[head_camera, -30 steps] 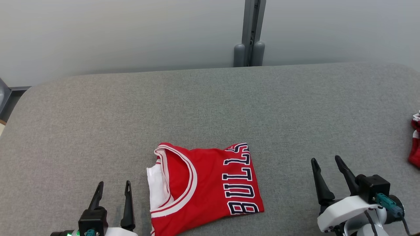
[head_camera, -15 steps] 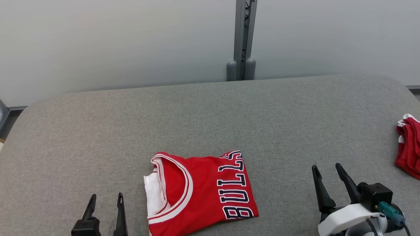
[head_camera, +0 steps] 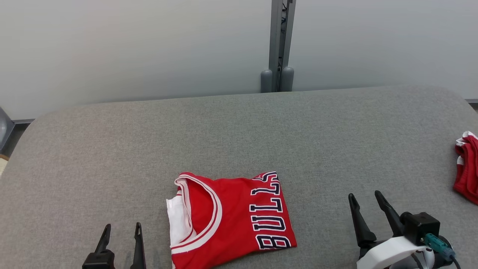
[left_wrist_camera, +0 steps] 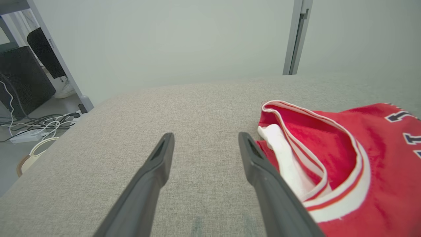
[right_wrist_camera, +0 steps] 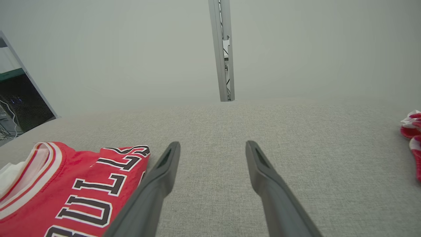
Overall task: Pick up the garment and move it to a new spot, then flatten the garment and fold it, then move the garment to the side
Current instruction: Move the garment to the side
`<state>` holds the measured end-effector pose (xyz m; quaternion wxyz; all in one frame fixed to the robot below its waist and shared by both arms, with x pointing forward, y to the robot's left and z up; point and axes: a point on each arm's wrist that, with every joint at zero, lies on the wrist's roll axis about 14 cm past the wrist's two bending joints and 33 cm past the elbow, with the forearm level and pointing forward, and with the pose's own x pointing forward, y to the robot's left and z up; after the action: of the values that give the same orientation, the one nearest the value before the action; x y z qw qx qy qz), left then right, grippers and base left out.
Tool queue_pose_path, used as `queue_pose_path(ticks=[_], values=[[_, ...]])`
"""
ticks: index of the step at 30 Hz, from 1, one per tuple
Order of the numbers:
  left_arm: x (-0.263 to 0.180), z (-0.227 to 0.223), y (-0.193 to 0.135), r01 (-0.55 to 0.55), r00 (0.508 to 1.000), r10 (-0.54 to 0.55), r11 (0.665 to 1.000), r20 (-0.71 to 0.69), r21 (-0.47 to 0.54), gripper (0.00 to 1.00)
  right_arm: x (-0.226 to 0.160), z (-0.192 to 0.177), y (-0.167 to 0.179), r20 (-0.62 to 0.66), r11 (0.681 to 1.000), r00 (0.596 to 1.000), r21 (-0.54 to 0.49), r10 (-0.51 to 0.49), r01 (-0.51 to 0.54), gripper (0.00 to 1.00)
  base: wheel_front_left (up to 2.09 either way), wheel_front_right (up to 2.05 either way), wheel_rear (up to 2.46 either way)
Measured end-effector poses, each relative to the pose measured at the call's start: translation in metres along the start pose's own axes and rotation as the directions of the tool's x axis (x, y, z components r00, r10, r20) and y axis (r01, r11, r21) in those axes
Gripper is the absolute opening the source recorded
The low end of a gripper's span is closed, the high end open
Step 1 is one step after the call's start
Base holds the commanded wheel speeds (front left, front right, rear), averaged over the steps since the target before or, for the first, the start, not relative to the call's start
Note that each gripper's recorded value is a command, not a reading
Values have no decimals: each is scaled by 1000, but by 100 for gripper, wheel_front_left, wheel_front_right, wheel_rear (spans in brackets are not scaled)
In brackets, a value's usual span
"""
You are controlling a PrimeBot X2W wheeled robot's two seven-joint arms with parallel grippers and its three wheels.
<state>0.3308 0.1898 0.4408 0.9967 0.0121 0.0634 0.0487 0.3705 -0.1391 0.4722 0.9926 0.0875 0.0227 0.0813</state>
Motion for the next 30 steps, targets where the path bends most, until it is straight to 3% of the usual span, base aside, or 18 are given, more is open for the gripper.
queue_pose_path(ticks=[10, 20, 21, 30], values=[[-5, -11, 9, -33, 999, 33, 999, -37, -10, 100, 18, -24, 44, -77, 990, 988, 52, 132, -128, 100, 0, 0, 0], [-1, -22, 22, -81, 994, 80, 997, -77, -7, 100, 55, -50, 94, -162, 955, 947, 154, 279, -255, 100, 0, 0, 0], [1, -24, 25, -91, 992, 90, 996, -86, -4, 100, 59, -65, 100, -209, 950, 932, 164, 297, -266, 100, 0, 0, 0], [5, -30, 26, -96, 989, 94, 995, -110, -7, 100, 53, -111, 105, -364, 944, 878, 228, 311, -240, 100, 0, 0, 0]])
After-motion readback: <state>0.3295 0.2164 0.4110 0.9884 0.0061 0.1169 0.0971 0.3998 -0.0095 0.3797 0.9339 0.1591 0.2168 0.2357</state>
